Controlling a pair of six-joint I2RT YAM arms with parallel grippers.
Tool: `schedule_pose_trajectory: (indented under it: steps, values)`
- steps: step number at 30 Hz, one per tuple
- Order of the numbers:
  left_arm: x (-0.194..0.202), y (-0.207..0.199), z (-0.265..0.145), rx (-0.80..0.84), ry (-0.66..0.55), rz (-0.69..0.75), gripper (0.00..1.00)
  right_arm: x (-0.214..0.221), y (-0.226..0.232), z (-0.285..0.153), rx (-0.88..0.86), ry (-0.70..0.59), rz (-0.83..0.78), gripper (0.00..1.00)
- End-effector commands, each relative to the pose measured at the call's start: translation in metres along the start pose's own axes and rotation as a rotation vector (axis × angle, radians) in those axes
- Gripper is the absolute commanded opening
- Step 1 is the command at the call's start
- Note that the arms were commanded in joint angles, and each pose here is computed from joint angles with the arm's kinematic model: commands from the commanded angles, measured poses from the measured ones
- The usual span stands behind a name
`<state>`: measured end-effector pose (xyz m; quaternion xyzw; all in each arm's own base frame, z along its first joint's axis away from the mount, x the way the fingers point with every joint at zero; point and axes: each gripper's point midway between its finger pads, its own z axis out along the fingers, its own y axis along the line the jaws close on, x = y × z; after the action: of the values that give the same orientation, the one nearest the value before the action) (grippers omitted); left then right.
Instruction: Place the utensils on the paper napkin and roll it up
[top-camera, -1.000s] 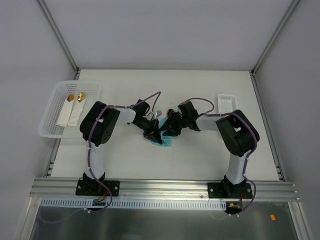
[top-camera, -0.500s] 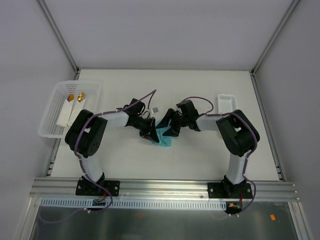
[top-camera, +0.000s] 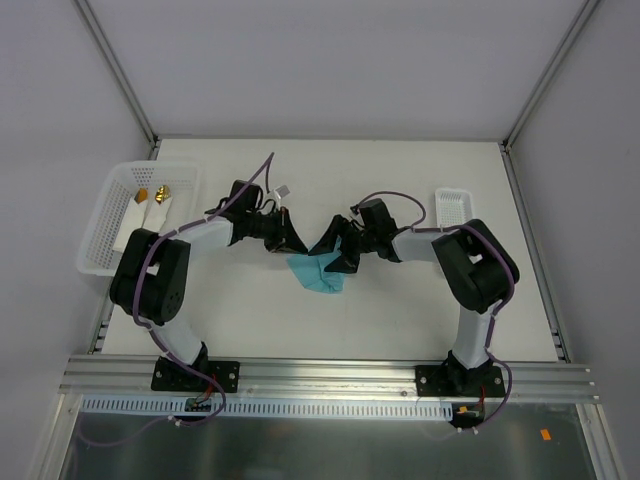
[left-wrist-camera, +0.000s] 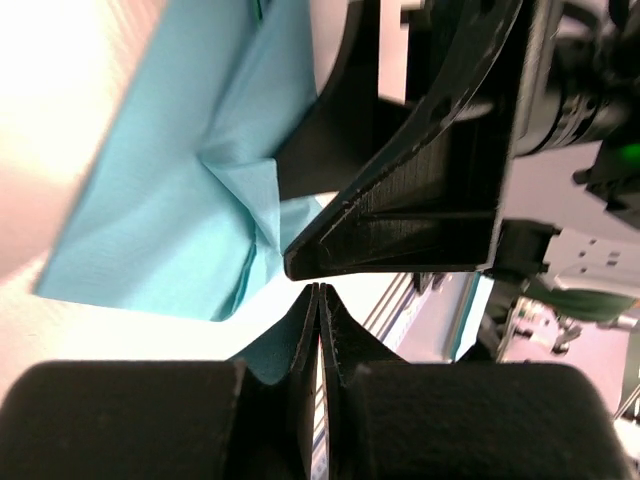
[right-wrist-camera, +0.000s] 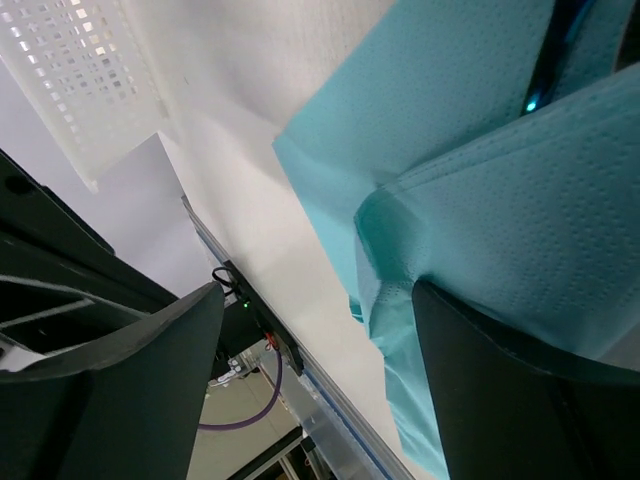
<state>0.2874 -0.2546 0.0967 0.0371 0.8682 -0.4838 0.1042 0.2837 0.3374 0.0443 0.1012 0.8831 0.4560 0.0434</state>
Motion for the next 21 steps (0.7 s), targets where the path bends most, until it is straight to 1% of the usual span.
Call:
schedule_pose_trajectory:
  steps: [1, 4, 5, 6, 7, 9, 11, 12, 13, 14, 16, 17, 18, 19, 21]
  values:
    - [-0.02, -0.005, -0.008, 0.051, -0.052, -0.023, 0.01, 0.014, -0.057, 0.009, 0.17, 0.037, 0.085, 0.79]
    - [-0.02, -0.007, -0.013, 0.099, -0.058, -0.053, 0.0, 0.014, -0.058, 0.01, 0.171, 0.04, 0.103, 0.74]
    - [-0.016, -0.01, -0.014, 0.146, -0.063, -0.031, 0.0, 0.015, -0.058, 0.01, 0.168, 0.042, 0.108, 0.74]
    - [-0.016, -0.015, -0.015, 0.174, -0.07, -0.039, 0.0, 0.014, -0.056, 0.01, 0.158, 0.041, 0.11, 0.74]
    - [-0.018, -0.019, -0.019, 0.184, -0.091, -0.014, 0.0, 0.014, -0.054, 0.011, 0.151, 0.04, 0.105, 0.72]
    - [-0.021, -0.016, -0.02, 0.162, -0.123, 0.015, 0.0, 0.013, -0.053, 0.01, 0.147, 0.042, 0.102, 0.71]
    - [-0.025, -0.012, -0.017, 0.143, -0.116, 0.014, 0.0, 0.015, -0.053, 0.01, 0.143, 0.052, 0.092, 0.71]
    - [-0.033, -0.014, -0.017, 0.123, -0.11, 0.028, 0.0, 0.016, -0.053, 0.01, 0.141, 0.058, 0.09, 0.71]
    - [-0.036, -0.007, -0.011, 0.112, -0.094, 0.011, 0.0, 0.016, -0.052, 0.009, 0.137, 0.062, 0.079, 0.7]
    - [-0.051, -0.014, -0.011, 0.119, -0.099, 0.037, 0.0, 0.018, -0.053, 0.009, 0.134, 0.071, 0.075, 0.7]
    - [-0.047, 0.002, 0.004, 0.105, -0.019, -0.02, 0.0, 0.022, -0.053, 0.009, 0.127, 0.089, 0.068, 0.7]
    - [-0.054, -0.007, 0.009, 0.125, -0.004, 0.012, 0.0, 0.022, -0.054, 0.008, 0.126, 0.092, 0.062, 0.7]
    - [-0.053, -0.004, 0.014, 0.118, 0.016, 0.004, 0.0, 0.024, -0.055, 0.009, 0.126, 0.097, 0.057, 0.7]
    - [-0.044, 0.002, 0.023, 0.119, 0.072, -0.035, 0.0, 0.025, -0.056, 0.008, 0.127, 0.103, 0.056, 0.69]
    - [-0.04, 0.0, 0.033, 0.121, 0.099, -0.014, 0.0, 0.029, -0.059, 0.008, 0.127, 0.119, 0.055, 0.69]
